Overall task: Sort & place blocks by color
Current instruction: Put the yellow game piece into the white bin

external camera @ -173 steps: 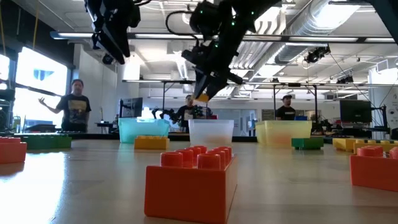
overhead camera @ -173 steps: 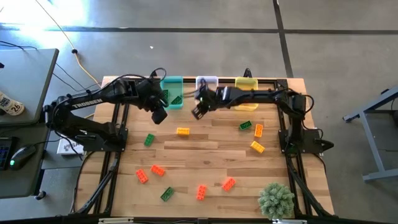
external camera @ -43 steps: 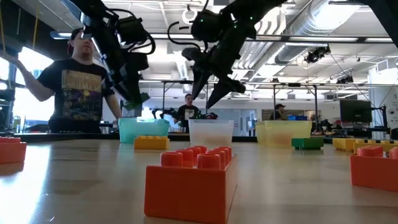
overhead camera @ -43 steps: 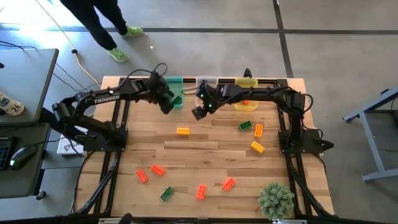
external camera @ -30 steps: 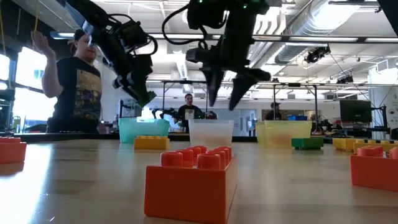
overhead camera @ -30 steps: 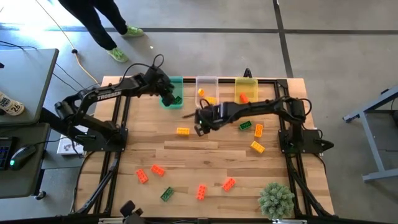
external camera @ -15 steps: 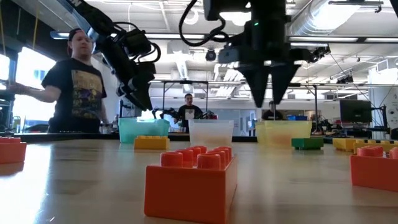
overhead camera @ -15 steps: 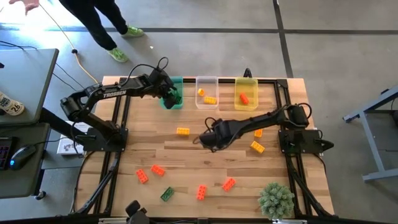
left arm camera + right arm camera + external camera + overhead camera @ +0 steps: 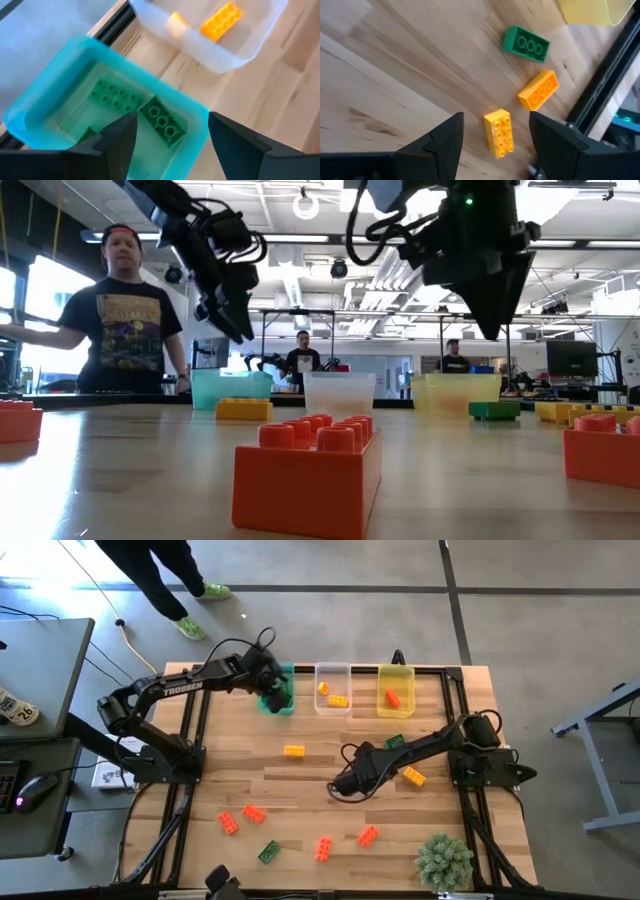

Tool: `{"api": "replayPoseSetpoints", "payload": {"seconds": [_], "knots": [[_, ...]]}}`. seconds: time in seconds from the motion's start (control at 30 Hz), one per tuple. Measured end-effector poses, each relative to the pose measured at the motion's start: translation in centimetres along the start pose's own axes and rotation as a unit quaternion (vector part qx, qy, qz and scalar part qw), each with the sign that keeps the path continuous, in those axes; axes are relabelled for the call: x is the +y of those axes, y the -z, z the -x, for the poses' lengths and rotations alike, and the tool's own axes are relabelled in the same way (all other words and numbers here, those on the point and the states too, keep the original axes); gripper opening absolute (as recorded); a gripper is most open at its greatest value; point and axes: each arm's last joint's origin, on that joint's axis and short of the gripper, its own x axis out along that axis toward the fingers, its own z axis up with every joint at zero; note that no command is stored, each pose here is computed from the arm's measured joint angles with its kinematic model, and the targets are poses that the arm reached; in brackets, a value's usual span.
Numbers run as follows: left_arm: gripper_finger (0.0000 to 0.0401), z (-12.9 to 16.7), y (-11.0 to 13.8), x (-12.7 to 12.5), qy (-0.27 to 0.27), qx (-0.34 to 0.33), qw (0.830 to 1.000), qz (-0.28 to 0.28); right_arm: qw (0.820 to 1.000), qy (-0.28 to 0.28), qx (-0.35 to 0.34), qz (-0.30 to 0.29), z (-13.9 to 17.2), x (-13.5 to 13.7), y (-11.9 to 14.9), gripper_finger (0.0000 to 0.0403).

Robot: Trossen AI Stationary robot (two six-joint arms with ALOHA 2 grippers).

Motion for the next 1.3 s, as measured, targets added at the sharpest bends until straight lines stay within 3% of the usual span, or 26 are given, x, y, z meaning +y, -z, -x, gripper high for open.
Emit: {"api": "replayPoseSetpoints", "payload": {"seconds": [0.33,0.63,0.8,0.97,1.17,1.3], "knots": [[0.0230,2.1,-3.1,-2.8,0.028,-0.054,0.998,0.001,0.999,0.017,0.020,0.018,-1.5,-2.5,3.0,0.0213],[0.0230,2.9,-3.7,-5.3,0.057,-0.065,0.996,0.019,0.992,-0.123,0.020,-0.032,-3.4,-7.0,5.9,0.0213],[0.0230,3.0,-3.6,-6.4,0.067,-0.063,0.995,0.031,0.984,-0.171,0.018,-0.045,-5.0,-8.8,7.2,0.0213],[0.0230,3.1,-3.4,-7.4,0.070,-0.061,0.994,0.049,0.979,-0.200,0.006,-0.034,-6.9,-9.3,8.0,0.0213],[0.0230,3.2,-3.2,-8.4,0.083,-0.056,0.993,0.069,0.974,-0.226,-0.002,0.021,-9.2,-8.5,8.4,0.0213],[0.0230,3.3,-3.1,-9.1,0.089,-0.054,0.991,0.078,0.976,-0.215,-0.005,0.035,-10.4,-8.5,8.8,0.0213]]}}
